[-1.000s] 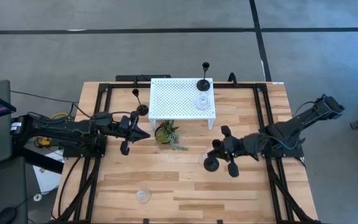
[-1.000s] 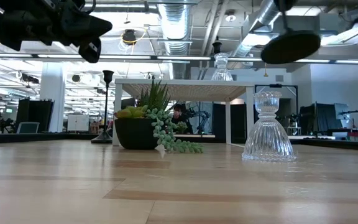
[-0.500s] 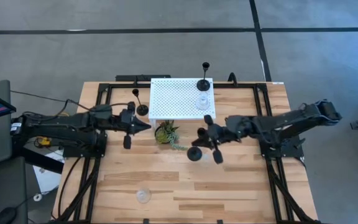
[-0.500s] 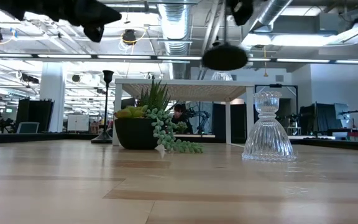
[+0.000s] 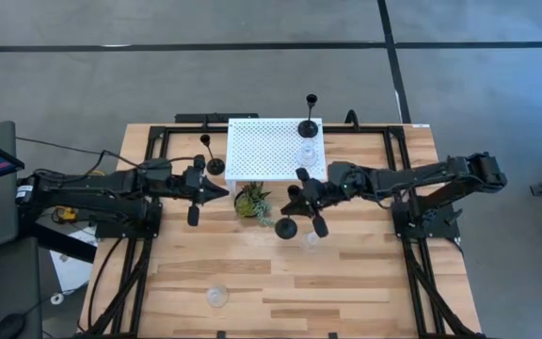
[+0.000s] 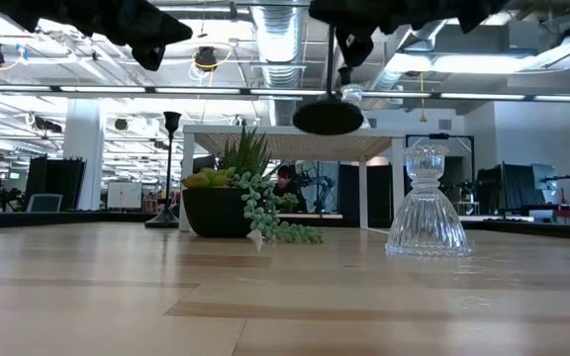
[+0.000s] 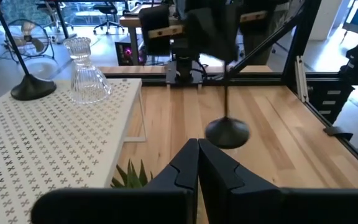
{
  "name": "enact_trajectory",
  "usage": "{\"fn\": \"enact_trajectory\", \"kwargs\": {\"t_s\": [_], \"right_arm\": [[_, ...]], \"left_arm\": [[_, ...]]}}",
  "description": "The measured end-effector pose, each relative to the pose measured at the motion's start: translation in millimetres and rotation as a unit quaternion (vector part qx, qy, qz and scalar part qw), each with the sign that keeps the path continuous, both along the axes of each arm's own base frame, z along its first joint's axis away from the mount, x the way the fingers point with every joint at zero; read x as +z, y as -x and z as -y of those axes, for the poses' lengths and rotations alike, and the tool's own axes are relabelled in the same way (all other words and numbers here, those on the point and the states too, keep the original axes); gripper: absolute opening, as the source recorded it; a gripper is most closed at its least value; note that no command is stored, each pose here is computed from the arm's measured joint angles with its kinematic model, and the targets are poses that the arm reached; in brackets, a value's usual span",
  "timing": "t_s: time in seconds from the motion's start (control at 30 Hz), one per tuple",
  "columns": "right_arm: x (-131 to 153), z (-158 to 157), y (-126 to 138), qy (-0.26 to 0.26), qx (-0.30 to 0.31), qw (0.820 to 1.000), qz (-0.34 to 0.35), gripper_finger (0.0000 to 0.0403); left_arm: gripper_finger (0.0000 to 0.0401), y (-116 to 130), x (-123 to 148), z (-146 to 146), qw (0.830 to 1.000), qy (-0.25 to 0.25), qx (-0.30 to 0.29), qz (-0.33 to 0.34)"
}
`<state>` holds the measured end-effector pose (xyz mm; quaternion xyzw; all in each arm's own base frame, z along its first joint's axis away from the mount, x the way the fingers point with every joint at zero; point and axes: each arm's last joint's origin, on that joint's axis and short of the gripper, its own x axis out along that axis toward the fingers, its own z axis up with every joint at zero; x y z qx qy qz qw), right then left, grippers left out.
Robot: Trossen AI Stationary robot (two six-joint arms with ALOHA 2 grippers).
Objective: Pick & Place candle stick holders
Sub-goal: Move the bottom black candle holder to the center of the table
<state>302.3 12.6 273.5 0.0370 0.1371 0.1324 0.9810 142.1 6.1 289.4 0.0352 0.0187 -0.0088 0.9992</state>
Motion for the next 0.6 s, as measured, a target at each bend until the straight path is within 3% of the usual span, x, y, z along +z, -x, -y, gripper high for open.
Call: {"fn": "enact_trajectory", "kwargs": {"t_s": [0.27, 0.6], "right_arm": [[15.3, 10.3, -3.2, -0.001, 0.04, 0.999, 0.028, 0.0], [-19.9, 11.0, -28.8, -0.013, 0.046, 0.999, -0.012, 0.0]], "left_arm": [[0.001, 0.1, 0.1, -0.8, 1.0, 0.001, 0.014, 0.001], [0.001, -10.5, -4.8, -1.0, 0.999, 0.04, 0.01, -0.015]]}}
